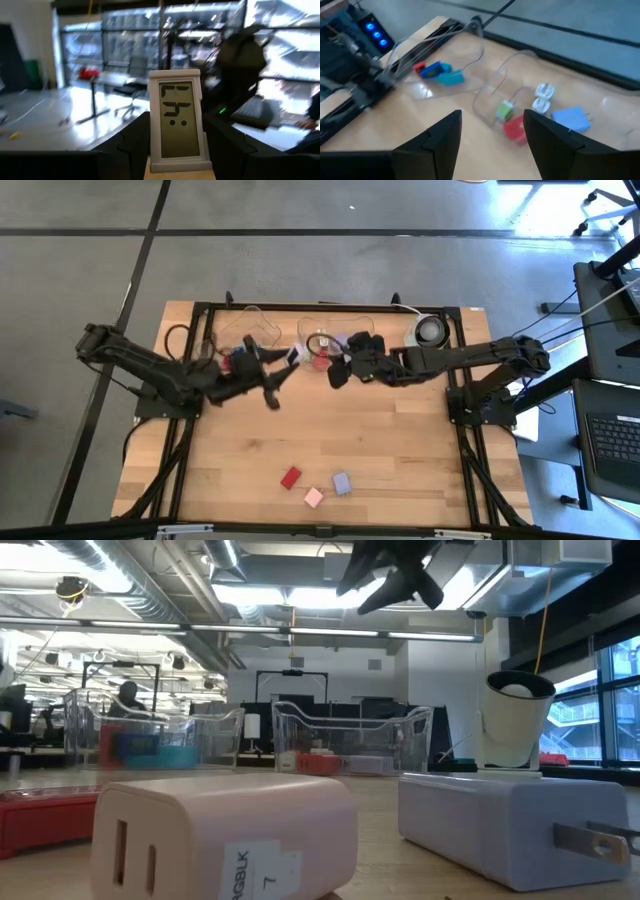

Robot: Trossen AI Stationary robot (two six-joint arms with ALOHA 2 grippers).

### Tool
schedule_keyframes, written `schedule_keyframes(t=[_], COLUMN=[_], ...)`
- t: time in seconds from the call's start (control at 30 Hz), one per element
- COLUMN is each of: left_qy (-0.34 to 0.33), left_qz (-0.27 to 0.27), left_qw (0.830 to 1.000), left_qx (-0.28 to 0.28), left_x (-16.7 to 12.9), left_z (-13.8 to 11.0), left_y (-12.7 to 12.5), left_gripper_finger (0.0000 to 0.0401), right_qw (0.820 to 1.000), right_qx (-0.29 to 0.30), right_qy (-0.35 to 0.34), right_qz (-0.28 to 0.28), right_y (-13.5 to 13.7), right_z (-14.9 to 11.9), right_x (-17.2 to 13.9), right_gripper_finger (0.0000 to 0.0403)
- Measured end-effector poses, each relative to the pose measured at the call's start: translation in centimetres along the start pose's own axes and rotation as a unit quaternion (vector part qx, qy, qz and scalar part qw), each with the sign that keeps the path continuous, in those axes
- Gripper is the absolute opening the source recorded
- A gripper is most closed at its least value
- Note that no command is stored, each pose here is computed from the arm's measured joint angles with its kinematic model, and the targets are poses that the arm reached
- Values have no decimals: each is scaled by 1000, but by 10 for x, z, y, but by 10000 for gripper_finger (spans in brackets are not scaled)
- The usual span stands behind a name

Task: Pick & Place Office items
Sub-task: Put the white digital timer into the left transparent bin

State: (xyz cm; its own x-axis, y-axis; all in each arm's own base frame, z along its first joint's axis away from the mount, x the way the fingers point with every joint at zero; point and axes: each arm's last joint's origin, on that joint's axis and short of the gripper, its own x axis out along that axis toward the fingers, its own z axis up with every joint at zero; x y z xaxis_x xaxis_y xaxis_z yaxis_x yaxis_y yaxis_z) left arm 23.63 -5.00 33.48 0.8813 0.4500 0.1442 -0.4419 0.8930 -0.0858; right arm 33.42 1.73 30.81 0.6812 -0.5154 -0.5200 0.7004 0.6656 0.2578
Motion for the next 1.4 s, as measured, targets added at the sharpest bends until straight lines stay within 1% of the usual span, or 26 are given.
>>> schedule_keyframes(t=[0.17,0.27,0.37,0.43,0.53,0.6,0.7,0.8,0.9,1.0,1.1,1.23,1.33,1.4], left_qy=[78,123,177,219,278,311,347,367,390,412,426,432,432,435], left_qz=[37,59,73,89,133,159,179,204,221,235,270,323,347,360], left_qw=[996,991,982,972,951,937,921,907,892,876,856,830,817,809], left_qx=[1,-9,-4,11,27,19,-6,-33,-57,-88,-115,-141,-161,-162], left_x=[3,2,-2,-6,-11,-14,-18,-21,-25,-30,-37,-47,-52,-55], left_z=[-5,-8,-13,-18,-27,-32,-38,-42,-53,-67,-86,-106,-115,-120], left_y=[39,62,83,96,114,123,134,143,150,155,161,168,173,175], left_gripper_finger=[160,159,159,159,160,160,158,159,159,158,159,162,161,161], right_qw=[999,998,997,996,995,994,994,993,992,992,993,994,995,994], right_qx=[23,37,57,71,89,96,96,95,99,107,107,101,94,94], right_qy=[-18,-25,-29,-31,-31,-29,-32,-44,-50,-45,-31,-26,-20,-21], right_qz=[-25,-32,-37,-40,-42,-43,-45,-59,-64,-48,-33,-36,-41,-40], right_y=[-16,-23,-27,-29,-29,-29,-28,-28,-29,-28,-27,-26,-26,-25], right_z=[16,23,27,28,27,26,25,24,25,26,25,21,19,18], right_x=[14,19,22,23,26,27,30,33,37,41,44,48,51,53], right_gripper_finger=[217,217,217,217,217,217,217,217,217,217,217,217,217,217])
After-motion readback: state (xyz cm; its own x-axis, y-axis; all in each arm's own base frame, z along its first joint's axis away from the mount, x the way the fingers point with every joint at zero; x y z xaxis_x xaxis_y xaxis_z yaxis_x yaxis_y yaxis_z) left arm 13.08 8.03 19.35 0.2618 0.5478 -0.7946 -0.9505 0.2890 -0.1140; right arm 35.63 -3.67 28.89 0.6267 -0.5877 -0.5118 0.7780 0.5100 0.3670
